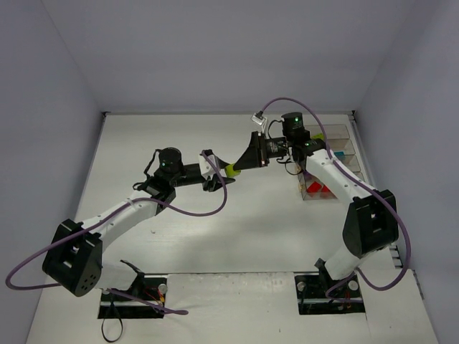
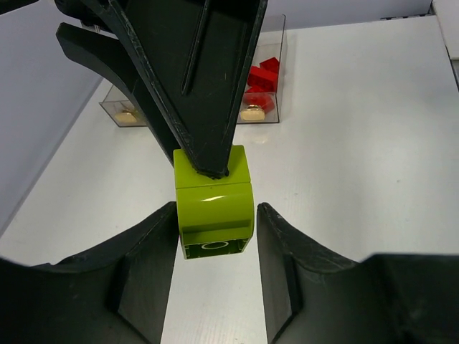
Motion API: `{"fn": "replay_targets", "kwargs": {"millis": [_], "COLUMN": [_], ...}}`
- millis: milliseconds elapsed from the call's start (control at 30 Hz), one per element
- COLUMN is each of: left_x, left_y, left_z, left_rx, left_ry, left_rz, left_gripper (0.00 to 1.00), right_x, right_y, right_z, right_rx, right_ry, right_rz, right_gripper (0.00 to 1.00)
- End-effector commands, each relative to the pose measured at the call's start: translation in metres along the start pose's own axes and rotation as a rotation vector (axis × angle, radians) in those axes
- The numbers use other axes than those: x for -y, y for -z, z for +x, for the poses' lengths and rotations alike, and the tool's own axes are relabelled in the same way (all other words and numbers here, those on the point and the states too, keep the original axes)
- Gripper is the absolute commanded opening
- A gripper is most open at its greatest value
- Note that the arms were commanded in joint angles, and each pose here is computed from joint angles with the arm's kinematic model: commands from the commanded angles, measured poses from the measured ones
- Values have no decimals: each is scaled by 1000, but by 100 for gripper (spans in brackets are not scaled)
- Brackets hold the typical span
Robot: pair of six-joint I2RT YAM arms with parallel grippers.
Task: Sort the legos into containers by color
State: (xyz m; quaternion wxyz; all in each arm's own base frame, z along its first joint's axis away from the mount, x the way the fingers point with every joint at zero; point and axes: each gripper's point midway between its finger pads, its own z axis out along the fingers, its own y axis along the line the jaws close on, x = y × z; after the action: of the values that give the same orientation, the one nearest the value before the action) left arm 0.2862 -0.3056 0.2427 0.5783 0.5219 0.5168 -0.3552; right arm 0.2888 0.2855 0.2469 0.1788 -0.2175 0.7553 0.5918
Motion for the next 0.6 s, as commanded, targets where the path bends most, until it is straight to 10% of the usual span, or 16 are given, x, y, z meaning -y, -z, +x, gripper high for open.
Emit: {"fn": "replay_targets", "kwargs": {"millis": [0, 233, 567], "left_x": [-4, -9, -13], "left_y": [2, 1, 10], "left_z": [-37, -35, -20], "left_rx": [77, 58, 12], "left_ry": [-101, -88, -57], "left_rz": [14, -3, -75], "left_gripper": [41, 11, 0], "right_x": [-22, -21, -14], "right_y": [2, 3, 19], "right_z": [-2, 2, -9], "right_rx": [2, 4, 59], "right_ry": [90, 92, 99], "right_rz": [-63, -54, -11], "right_gripper": [3, 3, 0]}}
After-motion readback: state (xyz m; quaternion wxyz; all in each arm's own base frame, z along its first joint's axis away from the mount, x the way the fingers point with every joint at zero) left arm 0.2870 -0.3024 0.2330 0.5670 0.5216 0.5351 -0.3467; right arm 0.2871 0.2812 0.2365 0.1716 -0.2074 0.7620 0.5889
